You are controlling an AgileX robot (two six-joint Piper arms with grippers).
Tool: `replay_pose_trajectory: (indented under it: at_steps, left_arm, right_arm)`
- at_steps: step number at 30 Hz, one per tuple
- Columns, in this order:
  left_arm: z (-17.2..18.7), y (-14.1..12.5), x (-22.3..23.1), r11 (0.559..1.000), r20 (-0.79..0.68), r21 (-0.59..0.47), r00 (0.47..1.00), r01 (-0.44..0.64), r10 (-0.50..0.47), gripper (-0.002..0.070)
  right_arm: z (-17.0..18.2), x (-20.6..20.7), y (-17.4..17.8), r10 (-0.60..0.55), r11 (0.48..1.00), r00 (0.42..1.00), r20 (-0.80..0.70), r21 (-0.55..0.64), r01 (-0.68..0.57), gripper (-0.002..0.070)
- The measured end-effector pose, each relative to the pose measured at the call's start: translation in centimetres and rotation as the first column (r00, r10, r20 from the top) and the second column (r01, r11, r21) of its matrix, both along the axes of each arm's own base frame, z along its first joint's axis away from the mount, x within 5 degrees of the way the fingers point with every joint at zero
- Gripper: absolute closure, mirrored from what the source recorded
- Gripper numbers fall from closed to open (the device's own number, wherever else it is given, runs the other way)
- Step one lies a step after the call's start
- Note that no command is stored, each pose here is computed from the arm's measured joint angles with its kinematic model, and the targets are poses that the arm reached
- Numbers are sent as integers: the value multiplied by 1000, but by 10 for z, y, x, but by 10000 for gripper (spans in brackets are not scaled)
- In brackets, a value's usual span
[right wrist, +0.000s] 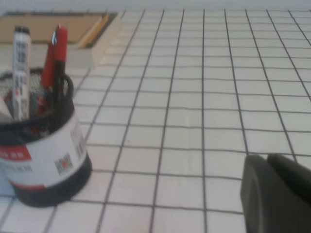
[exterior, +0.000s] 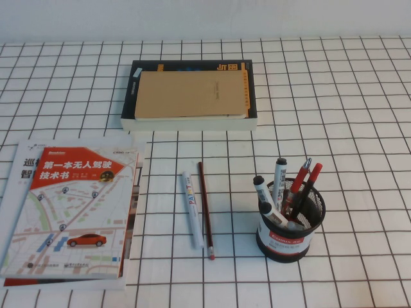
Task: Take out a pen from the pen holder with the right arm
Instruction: 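Take a marker out of the pen holder and lay it on the table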
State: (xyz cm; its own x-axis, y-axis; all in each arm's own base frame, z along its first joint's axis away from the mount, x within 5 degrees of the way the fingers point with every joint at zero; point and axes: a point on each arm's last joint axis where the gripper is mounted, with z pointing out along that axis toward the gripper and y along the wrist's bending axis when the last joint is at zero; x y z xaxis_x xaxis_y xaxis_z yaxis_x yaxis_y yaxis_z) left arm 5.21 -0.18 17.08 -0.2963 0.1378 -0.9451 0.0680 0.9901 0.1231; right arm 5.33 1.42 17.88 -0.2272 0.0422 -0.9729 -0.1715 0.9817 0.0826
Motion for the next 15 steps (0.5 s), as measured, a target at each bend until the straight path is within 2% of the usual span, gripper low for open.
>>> replay_pose_trajectory:
  at_steps: [4,10,12,15]
  left_arm:
    - [0,0,0,1000,0,0,1000,0,0,679]
    - [0,0,0,1000,0,0,1000,0,0,679]
    - [0,0,0,1000,0,0,1000,0,0,679]
    - [0,0,0,1000,0,0,1000,0,0,679]
  right_arm:
    - [8,1,2,-20,977,999,40,213,11,692]
    - [17,2,1,-72,866,995,64,500,30,692]
    - [18,2,1,-77,838,995,61,544,32,692]
    - [18,2,1,-82,826,995,61,563,34,692]
